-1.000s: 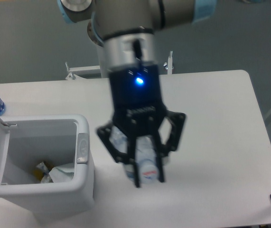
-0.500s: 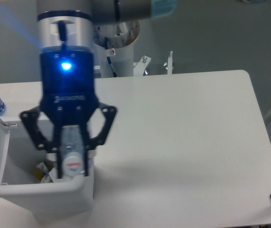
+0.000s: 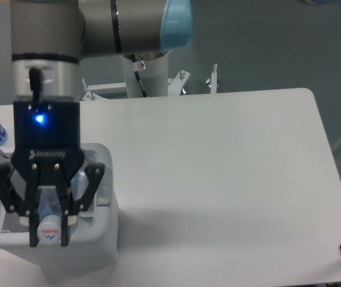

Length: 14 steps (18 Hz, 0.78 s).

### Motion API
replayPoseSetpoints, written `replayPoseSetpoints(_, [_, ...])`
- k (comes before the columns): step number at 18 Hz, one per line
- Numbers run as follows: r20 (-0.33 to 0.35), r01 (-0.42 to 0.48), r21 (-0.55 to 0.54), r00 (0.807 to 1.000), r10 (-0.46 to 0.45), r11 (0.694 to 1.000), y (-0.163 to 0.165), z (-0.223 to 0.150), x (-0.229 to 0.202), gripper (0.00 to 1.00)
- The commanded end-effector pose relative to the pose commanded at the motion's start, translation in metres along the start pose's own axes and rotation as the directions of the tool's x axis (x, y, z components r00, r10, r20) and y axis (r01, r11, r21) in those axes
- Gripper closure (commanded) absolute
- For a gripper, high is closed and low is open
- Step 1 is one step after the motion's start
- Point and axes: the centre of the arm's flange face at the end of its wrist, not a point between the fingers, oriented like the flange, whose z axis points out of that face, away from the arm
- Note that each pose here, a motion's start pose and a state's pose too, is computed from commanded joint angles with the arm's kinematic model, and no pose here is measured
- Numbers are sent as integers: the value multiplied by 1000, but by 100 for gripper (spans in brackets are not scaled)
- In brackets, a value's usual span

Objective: Place the trash in the trash can

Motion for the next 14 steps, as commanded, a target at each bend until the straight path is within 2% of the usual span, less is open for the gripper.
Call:
replayPoseSetpoints(3, [-2, 0, -3, 1000, 0, 1000, 1, 3, 0, 85])
replayPoseSetpoints(4, [-2, -1, -5, 1000, 1, 1000, 2, 4, 0, 81])
replayPoseSetpoints(5, [-2, -4, -3, 1000, 4, 1000, 1, 2, 0, 64])
replayPoseSetpoints(6, [-2, -12, -2, 1000, 12, 1000, 1, 1, 0, 19])
replayPoseSetpoints(7, [2, -31, 1, 1000, 31, 1000, 0, -1, 0, 0])
replayPoseSetpoints(12, [7, -38, 28, 999, 38, 999, -7, -31, -1, 0])
replayPoseSetpoints(14, [48, -18, 42, 999, 16, 999, -12, -50, -29, 0])
